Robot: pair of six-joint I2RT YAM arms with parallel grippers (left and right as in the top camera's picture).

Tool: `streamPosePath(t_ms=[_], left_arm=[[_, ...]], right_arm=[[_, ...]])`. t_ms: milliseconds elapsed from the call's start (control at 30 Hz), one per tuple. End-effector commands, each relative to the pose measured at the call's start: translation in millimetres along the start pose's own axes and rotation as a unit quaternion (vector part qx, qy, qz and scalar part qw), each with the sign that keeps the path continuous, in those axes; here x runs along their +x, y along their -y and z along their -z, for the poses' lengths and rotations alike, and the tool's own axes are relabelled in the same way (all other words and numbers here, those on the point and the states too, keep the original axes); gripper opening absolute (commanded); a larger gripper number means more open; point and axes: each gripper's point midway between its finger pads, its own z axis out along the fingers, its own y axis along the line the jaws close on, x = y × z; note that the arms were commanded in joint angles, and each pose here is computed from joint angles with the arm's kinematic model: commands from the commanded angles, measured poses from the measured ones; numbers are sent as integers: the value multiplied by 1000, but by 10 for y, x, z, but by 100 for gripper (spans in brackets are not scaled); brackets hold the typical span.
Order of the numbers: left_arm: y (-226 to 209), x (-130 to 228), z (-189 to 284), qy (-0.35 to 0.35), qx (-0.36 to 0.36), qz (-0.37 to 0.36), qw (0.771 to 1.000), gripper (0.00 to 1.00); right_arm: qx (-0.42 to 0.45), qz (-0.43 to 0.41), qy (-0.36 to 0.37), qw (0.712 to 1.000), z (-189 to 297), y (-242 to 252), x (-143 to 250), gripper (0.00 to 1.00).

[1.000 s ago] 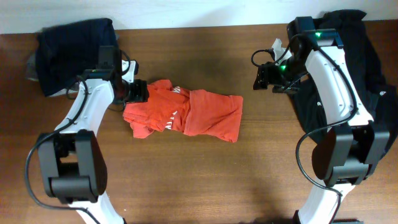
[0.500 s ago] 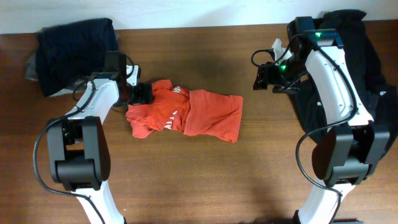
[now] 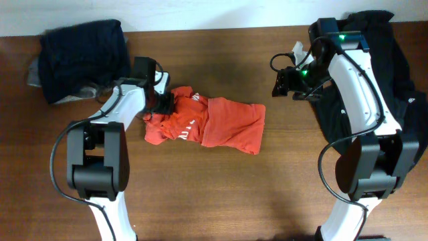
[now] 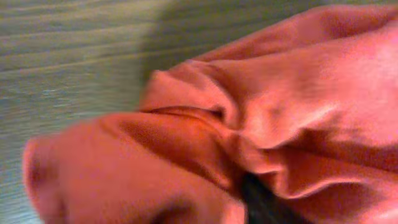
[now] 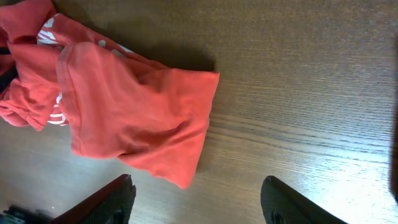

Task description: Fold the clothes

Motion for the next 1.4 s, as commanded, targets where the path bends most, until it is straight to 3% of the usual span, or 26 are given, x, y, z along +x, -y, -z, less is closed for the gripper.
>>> streamPosePath(t_ms=[0, 67, 100, 267, 533, 933, 1200, 1367], left_arm=[[128, 244, -260, -43, 21, -8, 999, 21], [149, 221, -264, -38, 23, -10, 999, 1], [151, 210, -265, -36, 23, -11, 999, 0], [54, 159, -242, -28, 18, -2, 999, 0], [-618, -10, 213, -11, 4, 80, 997, 0], [-1238, 105, 756, -5, -16, 114, 993, 0], [-667, -414, 1568, 110, 84, 69, 988, 0], [-301, -463, 1642, 111, 99, 44, 988, 0]], right_arm=[[-5, 12, 8, 1000, 68, -67, -5, 70], [-5, 12, 8, 1000, 68, -67, -5, 70], [-5, 12, 8, 1000, 68, -66, -5, 70], [-5, 12, 8, 1000, 68, -67, -4, 70], [-5, 14, 4, 1000, 34, -87, 5, 70], [-8, 33, 9, 999, -21, -215, -18, 69], [-8, 30, 5, 1000, -87, -190, -4, 70], [-7, 29, 1, 1000, -151, -164, 15, 70]])
